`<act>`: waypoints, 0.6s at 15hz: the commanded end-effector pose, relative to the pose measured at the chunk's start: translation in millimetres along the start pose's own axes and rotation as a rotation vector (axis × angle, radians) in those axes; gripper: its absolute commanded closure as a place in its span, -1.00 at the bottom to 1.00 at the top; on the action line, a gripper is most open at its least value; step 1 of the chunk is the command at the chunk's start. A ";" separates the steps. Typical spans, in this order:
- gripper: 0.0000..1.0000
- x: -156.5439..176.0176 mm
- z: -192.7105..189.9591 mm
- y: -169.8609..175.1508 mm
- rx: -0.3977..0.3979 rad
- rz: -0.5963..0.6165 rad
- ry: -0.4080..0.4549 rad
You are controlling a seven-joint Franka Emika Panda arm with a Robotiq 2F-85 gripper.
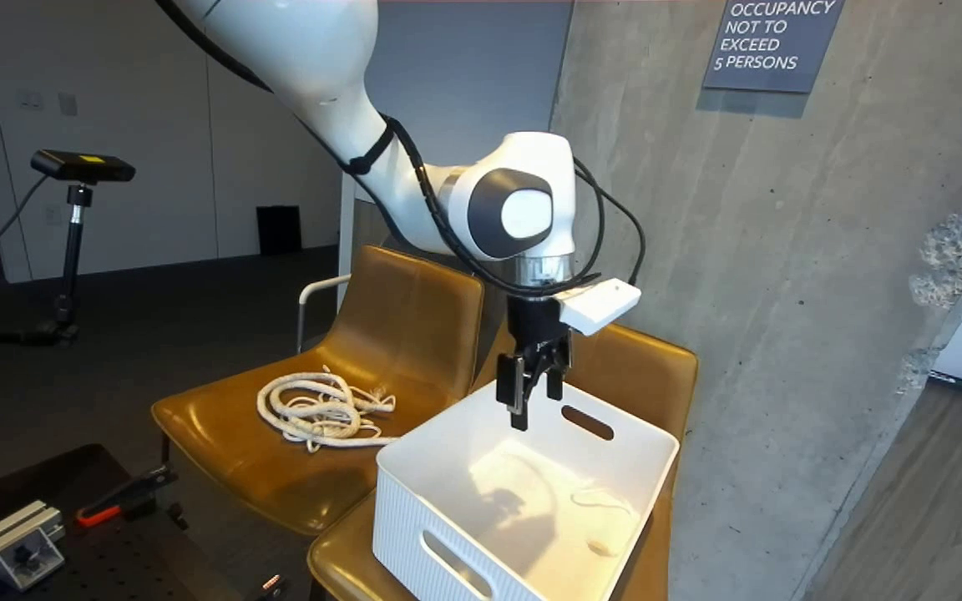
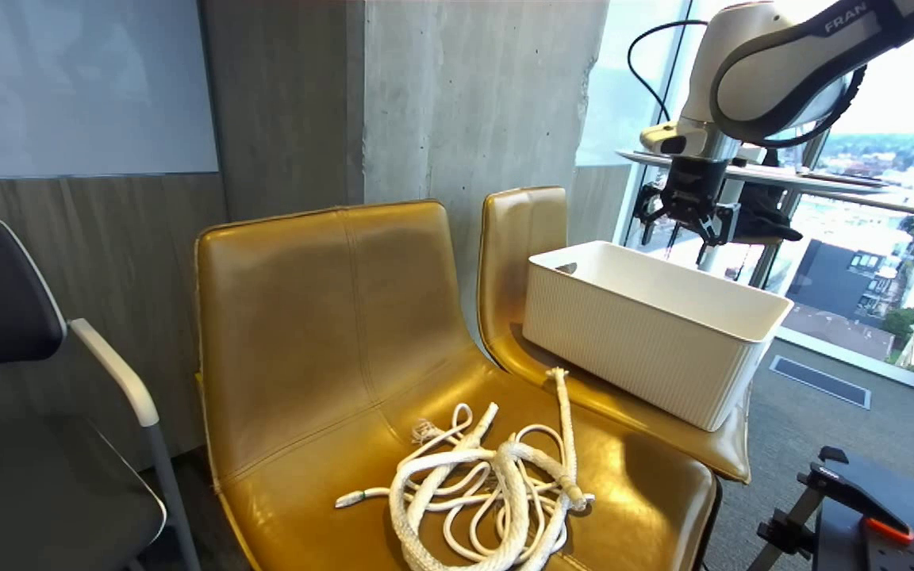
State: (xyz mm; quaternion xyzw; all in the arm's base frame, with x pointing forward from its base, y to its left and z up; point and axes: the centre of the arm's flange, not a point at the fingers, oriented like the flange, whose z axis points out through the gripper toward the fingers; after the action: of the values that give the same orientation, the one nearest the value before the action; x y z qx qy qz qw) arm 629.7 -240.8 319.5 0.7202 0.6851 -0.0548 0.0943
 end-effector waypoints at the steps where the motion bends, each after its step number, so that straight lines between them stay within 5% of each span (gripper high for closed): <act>1: -1.00 -56.9 35.6 27.3 0.004 -0.017 0.049; 4: -1.00 -74.1 68.6 49.1 0.003 -0.048 0.105; 9: -1.00 -48.2 91.4 97.0 -0.022 -0.098 0.165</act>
State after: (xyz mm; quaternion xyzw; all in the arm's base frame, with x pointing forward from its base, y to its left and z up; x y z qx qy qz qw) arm 675.8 -309.1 248.4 0.7024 0.7099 -0.0120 0.0501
